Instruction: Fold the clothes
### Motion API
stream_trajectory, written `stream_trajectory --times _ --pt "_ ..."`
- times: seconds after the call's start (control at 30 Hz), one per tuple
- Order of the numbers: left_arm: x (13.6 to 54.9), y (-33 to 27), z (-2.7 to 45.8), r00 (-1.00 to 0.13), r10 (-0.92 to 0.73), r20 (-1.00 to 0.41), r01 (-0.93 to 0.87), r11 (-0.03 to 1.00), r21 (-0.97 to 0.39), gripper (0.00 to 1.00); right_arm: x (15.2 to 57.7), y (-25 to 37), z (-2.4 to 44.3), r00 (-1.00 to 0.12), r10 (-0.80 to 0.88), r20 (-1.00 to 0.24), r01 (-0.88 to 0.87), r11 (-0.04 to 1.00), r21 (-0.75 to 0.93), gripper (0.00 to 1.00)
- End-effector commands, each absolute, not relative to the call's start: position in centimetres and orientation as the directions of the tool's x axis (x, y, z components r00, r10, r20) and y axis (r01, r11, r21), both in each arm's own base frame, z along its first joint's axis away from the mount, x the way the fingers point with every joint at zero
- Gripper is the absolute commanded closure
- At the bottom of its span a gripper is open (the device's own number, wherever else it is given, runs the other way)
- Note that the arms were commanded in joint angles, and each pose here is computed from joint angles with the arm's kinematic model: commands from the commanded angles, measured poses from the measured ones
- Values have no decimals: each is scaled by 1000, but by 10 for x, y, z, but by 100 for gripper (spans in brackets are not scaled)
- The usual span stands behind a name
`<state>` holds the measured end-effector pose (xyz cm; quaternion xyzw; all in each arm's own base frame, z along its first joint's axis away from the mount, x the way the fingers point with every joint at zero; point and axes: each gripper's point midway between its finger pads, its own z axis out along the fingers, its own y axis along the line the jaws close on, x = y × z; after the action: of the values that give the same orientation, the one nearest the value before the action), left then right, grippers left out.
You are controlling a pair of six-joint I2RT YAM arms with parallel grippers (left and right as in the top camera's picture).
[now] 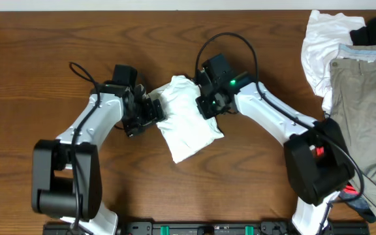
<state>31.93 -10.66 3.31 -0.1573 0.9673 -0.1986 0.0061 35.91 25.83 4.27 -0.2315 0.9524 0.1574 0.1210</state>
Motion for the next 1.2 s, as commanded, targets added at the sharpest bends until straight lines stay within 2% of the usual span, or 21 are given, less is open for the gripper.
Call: stream_trajectory --times 0.0,0.2,0.4,0.6,0.77,0.93,1.03,1.1,1.17 --pt "317 -115 25 -958 -274 87 -285 859 -425 15 351 264 17 -866 -433 -251 -492 828 269 91" --pt "321 -129 7 -959 -257 122 -283 822 -493 14 345 261 -9 -877 -440 -192 -478 835 271 90" --pt "315 -131 -15 -953 -252 167 -302 818 -490 15 346 262 -10 -877 -440 -193 -478 834 274 90" --pt "319 -145 -13 -969 -206 138 -248 811 -530 15 346 262 -10 -877 -439 -193 -478 835 274 89" --pt "317 -154 -13 -976 -179 128 -220 818 -532 23 346 262 -10 -878 -439 -193 -478 835 274 89" --pt "315 -155 -14 -977 -171 125 -211 828 -519 36 346 262 -10 -879 -436 -191 -475 836 275 89" --pt "315 -155 -14 -977 -171 126 -212 828 -519 51 346 262 -10 -881 -433 -190 -471 838 276 89" --pt "314 -155 -14 -977 -171 129 -214 828 -518 68 346 262 -10 -881 -433 -190 -471 838 276 89" --pt "313 -154 -14 -976 -171 132 -215 829 -516 93 346 262 -10 -881 -433 -190 -471 838 275 89"
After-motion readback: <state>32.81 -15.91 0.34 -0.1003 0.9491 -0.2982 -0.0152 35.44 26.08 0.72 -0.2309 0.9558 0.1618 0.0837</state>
